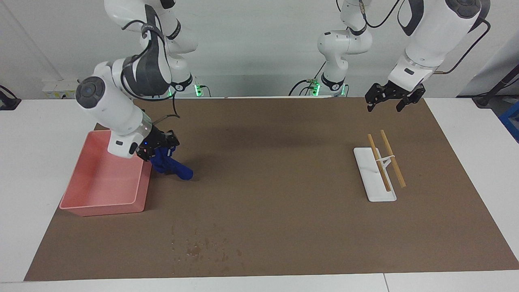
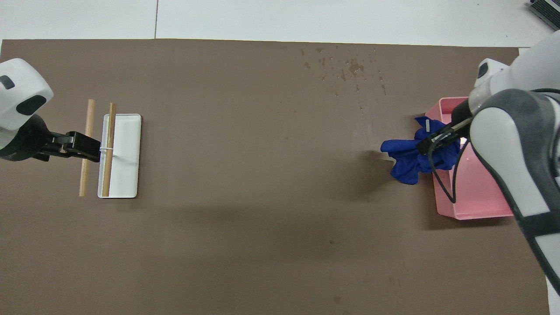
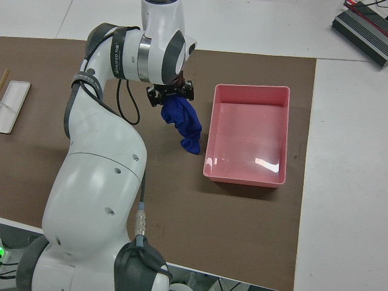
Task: Wipe water with towel using both arms
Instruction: 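Carry the towel over the pink box with the right gripper, then release the towel into the pink box and raise the right gripper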
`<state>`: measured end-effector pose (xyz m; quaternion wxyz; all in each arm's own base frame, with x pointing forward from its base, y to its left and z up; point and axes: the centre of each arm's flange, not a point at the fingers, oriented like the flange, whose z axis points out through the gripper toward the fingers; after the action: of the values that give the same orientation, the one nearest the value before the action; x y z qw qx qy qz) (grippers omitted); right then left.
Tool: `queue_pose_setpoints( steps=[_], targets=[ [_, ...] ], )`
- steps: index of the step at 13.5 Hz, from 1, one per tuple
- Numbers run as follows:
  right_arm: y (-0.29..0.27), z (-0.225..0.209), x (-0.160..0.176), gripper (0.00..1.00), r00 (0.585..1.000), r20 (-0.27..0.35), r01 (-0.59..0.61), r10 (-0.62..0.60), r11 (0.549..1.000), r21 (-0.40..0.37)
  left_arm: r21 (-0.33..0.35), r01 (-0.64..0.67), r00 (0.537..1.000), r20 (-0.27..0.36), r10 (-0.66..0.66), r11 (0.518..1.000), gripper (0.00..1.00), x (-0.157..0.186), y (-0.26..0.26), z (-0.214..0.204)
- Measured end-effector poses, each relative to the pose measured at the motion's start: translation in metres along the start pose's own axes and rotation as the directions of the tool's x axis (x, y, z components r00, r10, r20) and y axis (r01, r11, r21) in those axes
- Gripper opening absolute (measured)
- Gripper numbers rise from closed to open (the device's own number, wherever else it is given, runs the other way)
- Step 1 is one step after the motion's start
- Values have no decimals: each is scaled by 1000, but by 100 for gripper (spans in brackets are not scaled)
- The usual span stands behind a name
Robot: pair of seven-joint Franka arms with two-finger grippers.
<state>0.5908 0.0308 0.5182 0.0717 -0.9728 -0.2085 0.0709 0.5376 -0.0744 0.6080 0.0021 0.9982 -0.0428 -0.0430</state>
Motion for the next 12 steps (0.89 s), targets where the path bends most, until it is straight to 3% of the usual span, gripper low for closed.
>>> queue_pose_setpoints(
  steps=[4, 8, 12],
  targets=[
    [-14, -92, -71, 0, 998, 30, 63, -59, 989, -132, 0, 0, 1000, 0, 0, 1000, 100, 0, 0, 0],
    [58, -119, -123, 0, 982, 54, 186, -179, 963, -193, 0, 0, 1000, 0, 0, 1000, 100, 0, 0, 0],
    [87, -97, -108, 0, 957, 14, 279, -290, 903, -326, 0, -1, 1000, 0, 1, 1000, 100, 0, 1, 0]
  ],
)
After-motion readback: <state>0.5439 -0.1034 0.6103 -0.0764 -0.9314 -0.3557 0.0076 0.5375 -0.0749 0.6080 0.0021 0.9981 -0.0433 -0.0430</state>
